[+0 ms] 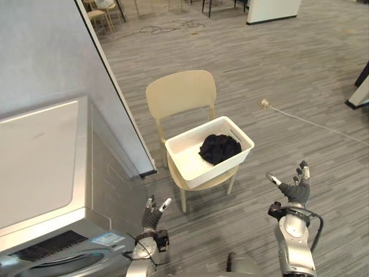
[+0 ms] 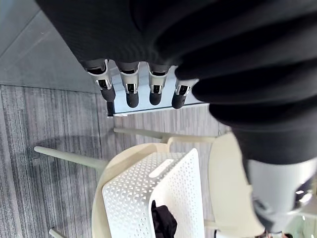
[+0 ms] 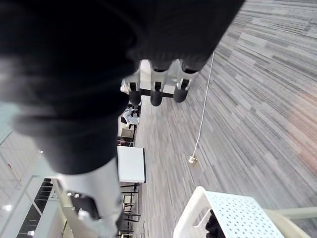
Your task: Pick up the laundry basket with both hands and put the clothes into the washing machine.
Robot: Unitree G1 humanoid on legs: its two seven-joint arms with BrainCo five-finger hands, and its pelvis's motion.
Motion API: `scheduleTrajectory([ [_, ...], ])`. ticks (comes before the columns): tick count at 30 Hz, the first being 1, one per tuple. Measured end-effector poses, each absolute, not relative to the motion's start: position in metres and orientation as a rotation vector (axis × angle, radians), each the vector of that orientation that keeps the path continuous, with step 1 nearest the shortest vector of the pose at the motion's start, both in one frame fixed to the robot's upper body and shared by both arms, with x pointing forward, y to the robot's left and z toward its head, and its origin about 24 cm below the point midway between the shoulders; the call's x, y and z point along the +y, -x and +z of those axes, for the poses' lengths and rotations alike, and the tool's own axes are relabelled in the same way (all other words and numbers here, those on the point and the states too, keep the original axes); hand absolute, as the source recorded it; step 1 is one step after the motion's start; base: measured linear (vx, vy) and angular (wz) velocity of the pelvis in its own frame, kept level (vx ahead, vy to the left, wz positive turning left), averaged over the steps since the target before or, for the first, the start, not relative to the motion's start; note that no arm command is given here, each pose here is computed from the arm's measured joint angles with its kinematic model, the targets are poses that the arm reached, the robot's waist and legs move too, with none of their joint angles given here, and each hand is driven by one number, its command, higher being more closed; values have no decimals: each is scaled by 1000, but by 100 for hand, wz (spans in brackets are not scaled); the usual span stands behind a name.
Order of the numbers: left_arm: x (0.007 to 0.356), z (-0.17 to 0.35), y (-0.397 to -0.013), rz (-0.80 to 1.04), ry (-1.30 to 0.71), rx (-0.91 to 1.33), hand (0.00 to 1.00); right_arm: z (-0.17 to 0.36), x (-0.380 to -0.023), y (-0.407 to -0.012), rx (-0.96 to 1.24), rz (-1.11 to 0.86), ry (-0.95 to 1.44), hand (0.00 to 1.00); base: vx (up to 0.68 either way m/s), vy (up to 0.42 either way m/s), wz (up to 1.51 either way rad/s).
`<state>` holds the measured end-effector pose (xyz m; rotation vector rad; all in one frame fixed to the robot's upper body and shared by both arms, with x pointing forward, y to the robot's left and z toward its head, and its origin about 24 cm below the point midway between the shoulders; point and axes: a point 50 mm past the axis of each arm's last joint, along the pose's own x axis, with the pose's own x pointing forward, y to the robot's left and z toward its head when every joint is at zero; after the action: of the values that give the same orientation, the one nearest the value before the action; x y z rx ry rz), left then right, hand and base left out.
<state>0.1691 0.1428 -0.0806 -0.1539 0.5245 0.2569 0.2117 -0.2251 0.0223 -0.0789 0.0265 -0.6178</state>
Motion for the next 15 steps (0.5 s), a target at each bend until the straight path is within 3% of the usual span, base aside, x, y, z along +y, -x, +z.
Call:
scheduleTrajectory([
  [4, 151, -90, -150, 321, 207, 585, 0, 26, -229, -213, 7, -690, 78, 0, 98, -166, 69],
  [8, 143, -90, -151, 280, 220, 583, 0, 39, -272, -205, -28, -850, 150, 0, 114, -77, 121],
  [11, 143, -91, -150, 269, 219, 590, 0, 42, -301, -207, -4, -927, 199, 0, 56, 75, 61],
  [15, 148, -100, -148, 239, 182, 649, 0, 29, -308, -201, 93, -905, 267, 0, 86, 176, 41],
])
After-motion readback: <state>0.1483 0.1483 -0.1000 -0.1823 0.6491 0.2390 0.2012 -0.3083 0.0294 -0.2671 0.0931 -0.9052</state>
